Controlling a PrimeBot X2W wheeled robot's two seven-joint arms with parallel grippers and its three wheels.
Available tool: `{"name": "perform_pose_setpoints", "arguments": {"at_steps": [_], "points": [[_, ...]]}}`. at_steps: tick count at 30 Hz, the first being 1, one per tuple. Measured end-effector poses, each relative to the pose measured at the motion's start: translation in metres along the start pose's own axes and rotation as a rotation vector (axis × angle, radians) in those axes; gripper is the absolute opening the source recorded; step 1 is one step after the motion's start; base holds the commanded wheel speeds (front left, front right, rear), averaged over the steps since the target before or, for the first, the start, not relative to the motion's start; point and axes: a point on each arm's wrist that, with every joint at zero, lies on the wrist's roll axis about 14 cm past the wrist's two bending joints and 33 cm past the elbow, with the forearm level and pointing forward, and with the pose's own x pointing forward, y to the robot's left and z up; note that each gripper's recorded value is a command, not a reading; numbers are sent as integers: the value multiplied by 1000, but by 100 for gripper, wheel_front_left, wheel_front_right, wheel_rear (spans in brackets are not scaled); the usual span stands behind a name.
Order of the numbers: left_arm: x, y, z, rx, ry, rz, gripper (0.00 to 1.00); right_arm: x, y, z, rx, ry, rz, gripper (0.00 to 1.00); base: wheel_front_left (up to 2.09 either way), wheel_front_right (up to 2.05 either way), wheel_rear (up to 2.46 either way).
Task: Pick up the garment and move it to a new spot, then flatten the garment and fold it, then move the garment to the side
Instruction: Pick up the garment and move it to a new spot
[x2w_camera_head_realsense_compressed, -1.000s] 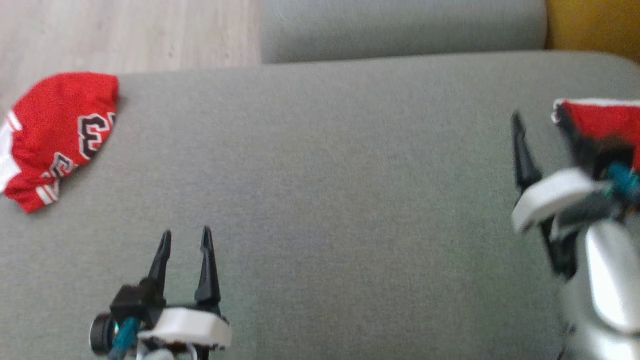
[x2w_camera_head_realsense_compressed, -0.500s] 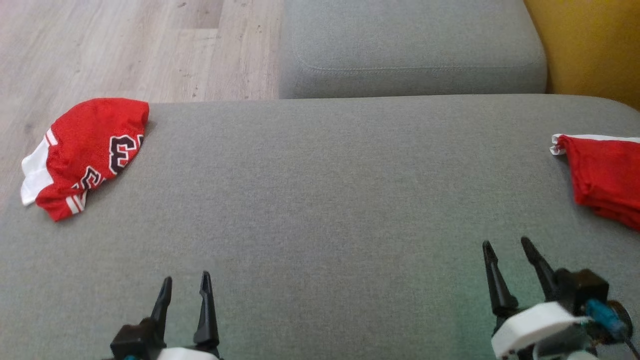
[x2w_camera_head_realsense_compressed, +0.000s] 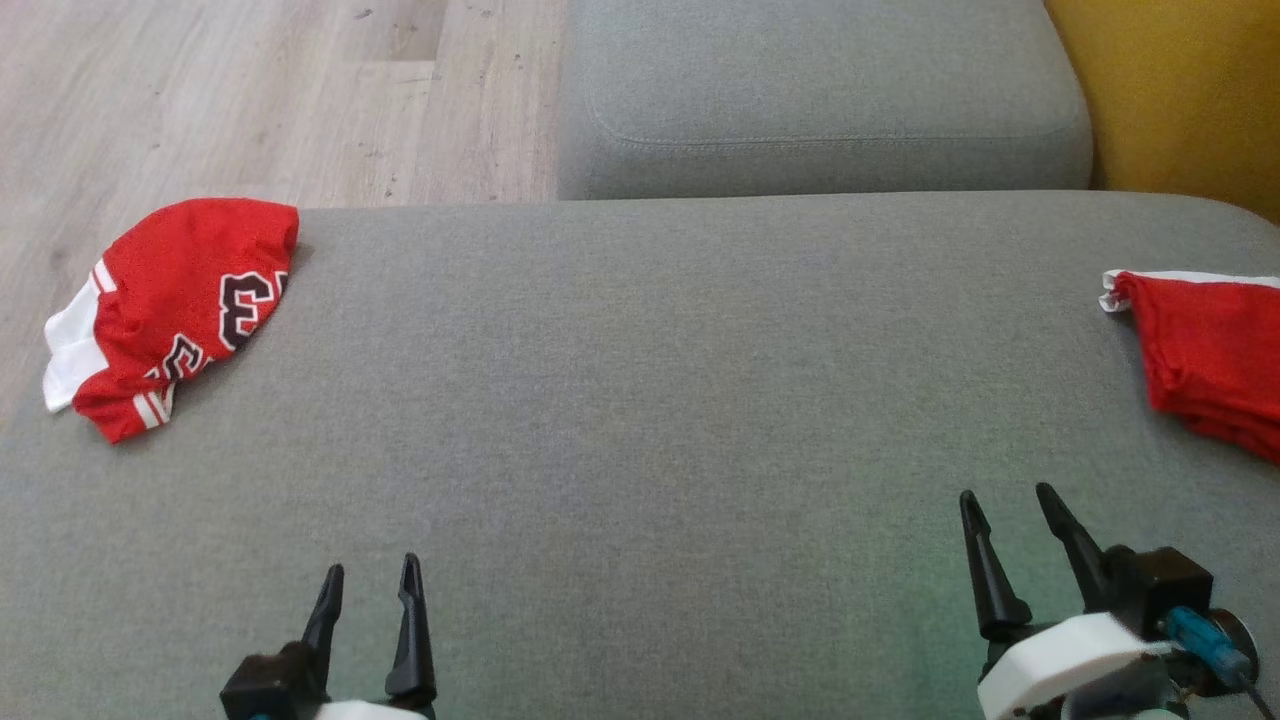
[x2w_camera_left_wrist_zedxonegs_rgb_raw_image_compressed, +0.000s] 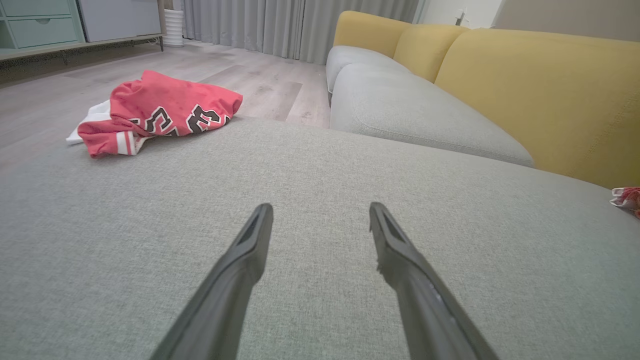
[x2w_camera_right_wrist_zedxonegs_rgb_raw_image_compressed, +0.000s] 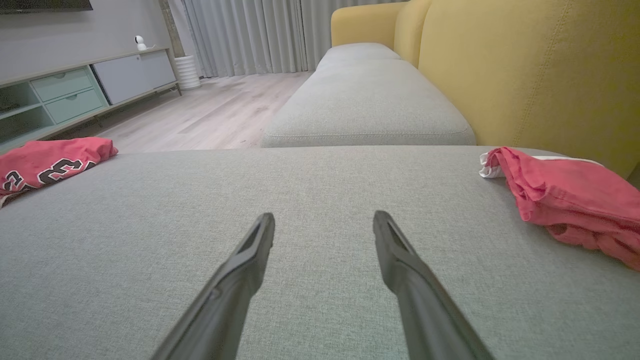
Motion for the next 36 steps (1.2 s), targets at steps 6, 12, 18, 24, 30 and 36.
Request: {"name": "perform_pose_setpoints", "arguments": {"at_steps": [6,12,18,24,30,36], "points": [[-4,5,0,-5,-4,18,100,4,5,0,-4,2,18,100,0,0,0],[-11,19,3,-14,-18,67,100,14,19,2,-13,1,68,100,0,0,0],[-36,57,11,-24,-57,197,100,35,62,3,-18,10,206,100,0,0,0],[-70,92,19,-45,-107,344,100,51,112,2,-28,21,359,100,0,0,0],[-107,129,29,-68,-168,528,100,62,178,4,-51,23,552,100,0,0,0],[-123,142,30,-84,-180,618,100,72,208,4,-51,29,637,100,0,0,0]]}}
